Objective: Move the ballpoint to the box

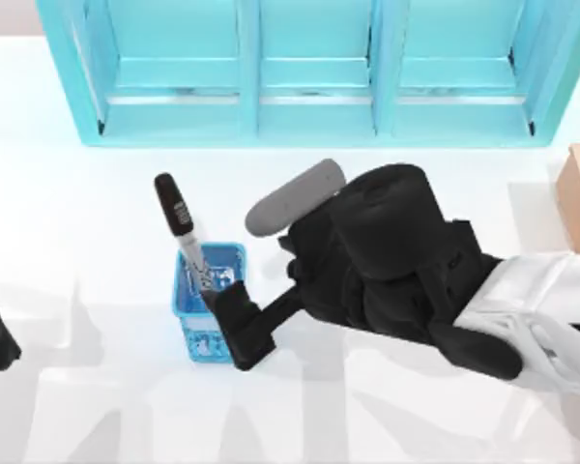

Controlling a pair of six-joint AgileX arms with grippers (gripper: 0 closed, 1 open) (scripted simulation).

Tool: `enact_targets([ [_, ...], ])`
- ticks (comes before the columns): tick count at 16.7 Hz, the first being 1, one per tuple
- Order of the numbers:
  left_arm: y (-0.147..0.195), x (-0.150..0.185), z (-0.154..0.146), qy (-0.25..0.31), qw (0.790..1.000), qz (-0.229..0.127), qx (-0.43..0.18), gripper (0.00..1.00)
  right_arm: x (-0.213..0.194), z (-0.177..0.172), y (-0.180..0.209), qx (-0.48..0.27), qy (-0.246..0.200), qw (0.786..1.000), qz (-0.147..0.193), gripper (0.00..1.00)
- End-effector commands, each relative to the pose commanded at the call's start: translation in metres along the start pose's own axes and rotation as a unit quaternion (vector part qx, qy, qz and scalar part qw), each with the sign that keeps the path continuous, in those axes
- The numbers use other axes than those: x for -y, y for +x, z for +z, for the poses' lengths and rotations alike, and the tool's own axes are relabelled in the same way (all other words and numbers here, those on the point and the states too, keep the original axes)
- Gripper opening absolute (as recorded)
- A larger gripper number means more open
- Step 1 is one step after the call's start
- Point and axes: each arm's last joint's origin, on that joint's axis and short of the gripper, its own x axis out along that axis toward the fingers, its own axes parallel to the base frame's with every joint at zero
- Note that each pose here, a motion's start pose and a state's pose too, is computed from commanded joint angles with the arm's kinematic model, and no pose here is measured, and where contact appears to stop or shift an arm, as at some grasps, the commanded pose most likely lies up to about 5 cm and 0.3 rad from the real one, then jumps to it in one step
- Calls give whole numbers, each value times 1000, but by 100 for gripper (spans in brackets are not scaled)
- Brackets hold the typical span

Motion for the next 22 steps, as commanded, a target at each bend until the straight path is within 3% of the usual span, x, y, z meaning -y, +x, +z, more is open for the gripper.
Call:
enact_targets([
  [6, 0, 0, 0, 0, 1000, 0, 0, 100, 1, 1, 3, 1, 0, 1000, 0, 100],
  [14, 0, 0, 0, 0, 1000, 0, 0, 100, 0, 0, 90, -3, 0, 1000, -1, 100],
  [20, 0, 0, 0, 0, 1000, 0, 0, 100, 0, 0, 100, 0, 0, 1000, 0, 100],
  [22, 0, 0, 0, 0, 1000, 0, 0, 100, 0, 0, 100, 0, 0, 1000, 0, 85],
])
